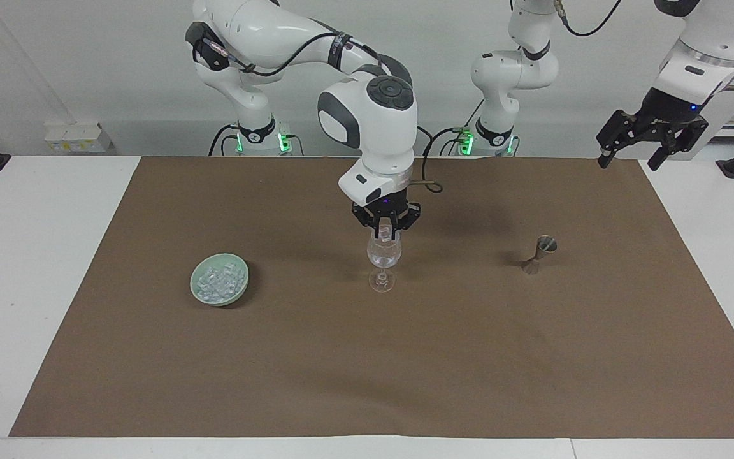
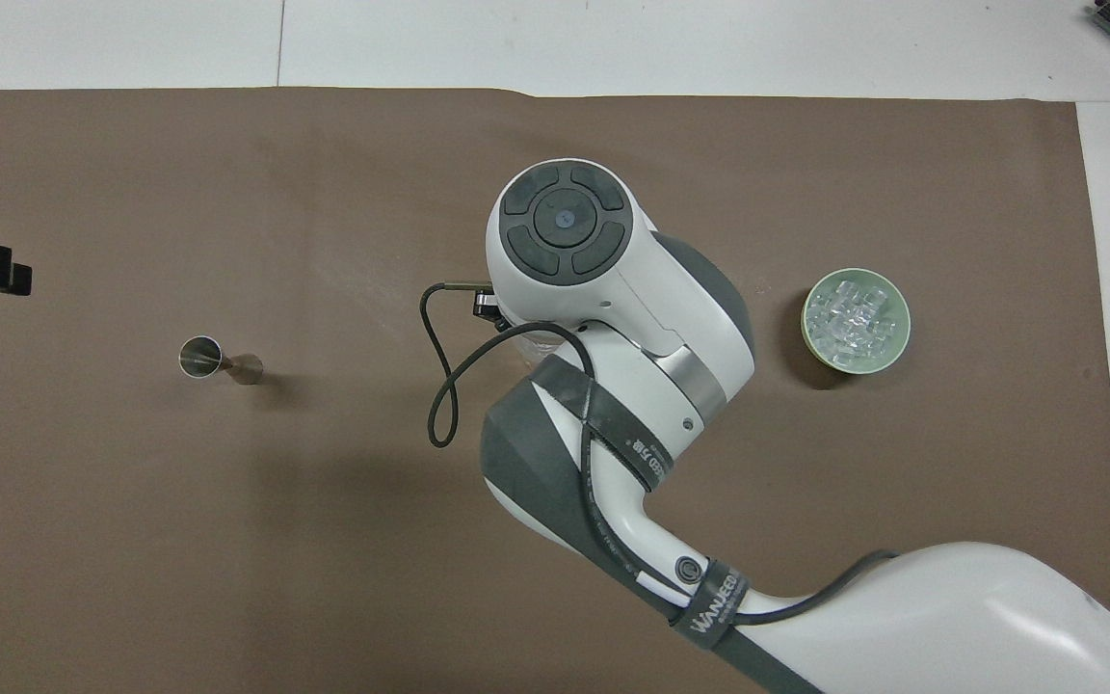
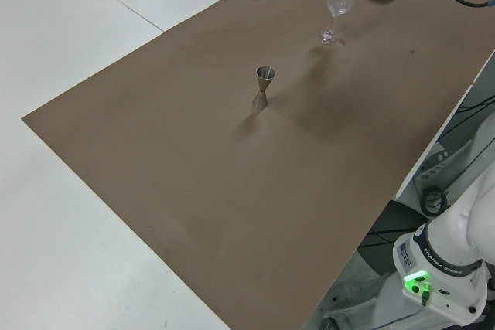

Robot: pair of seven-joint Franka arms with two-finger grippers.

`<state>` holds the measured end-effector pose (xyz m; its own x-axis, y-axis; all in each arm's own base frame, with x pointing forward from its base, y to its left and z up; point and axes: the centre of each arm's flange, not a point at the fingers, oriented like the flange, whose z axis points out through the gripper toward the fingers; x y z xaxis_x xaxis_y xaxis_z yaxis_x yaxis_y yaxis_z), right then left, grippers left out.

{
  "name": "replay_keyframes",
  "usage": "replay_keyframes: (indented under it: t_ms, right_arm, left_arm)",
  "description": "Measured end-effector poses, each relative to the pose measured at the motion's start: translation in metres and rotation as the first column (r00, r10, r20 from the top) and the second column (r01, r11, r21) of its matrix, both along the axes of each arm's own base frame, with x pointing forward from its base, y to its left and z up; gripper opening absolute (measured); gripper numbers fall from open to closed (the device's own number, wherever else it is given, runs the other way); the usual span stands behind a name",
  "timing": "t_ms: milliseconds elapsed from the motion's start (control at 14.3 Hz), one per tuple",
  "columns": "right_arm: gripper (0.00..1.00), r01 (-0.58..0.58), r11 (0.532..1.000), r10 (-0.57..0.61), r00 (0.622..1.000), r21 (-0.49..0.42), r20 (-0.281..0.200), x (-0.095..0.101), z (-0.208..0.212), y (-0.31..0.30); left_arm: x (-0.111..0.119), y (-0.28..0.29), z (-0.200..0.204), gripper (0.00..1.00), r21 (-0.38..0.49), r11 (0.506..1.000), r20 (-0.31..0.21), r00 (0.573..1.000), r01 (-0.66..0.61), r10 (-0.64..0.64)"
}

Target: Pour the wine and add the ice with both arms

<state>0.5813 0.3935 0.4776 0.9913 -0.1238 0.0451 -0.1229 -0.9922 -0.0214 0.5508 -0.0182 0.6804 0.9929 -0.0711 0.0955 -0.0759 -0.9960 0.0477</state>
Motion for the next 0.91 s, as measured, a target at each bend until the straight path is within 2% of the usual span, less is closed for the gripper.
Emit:
replay_keyframes:
  t_ms: [350, 420, 910]
  right_arm:
    - [0.35, 0.0, 1.0, 0.0, 1.0, 0.0, 0.0, 0.0, 0.0, 0.0]
    - [0.4, 0.0, 1.0, 0.0, 1.0, 0.0, 0.0, 0.0, 0.0, 0.0]
    - [0.4, 0.001, 1.0, -0.001, 1.0, -0.002, -0.001, 0.0, 0.0, -0.001]
  left_arm:
    - [-0.001, 0.0, 0.0, 1.0, 0.0, 1.0, -0.002, 1.0, 0.001, -0.001]
    - [-0.001, -0.002, 0.0, 1.0, 0.0, 1.0, -0.003, 1.0, 0.004, -0.004]
    - [-0.018, -0.012, -0.012, 1.0, 0.002, 1.0, -0.04, 0.999, 0.024, -0.024]
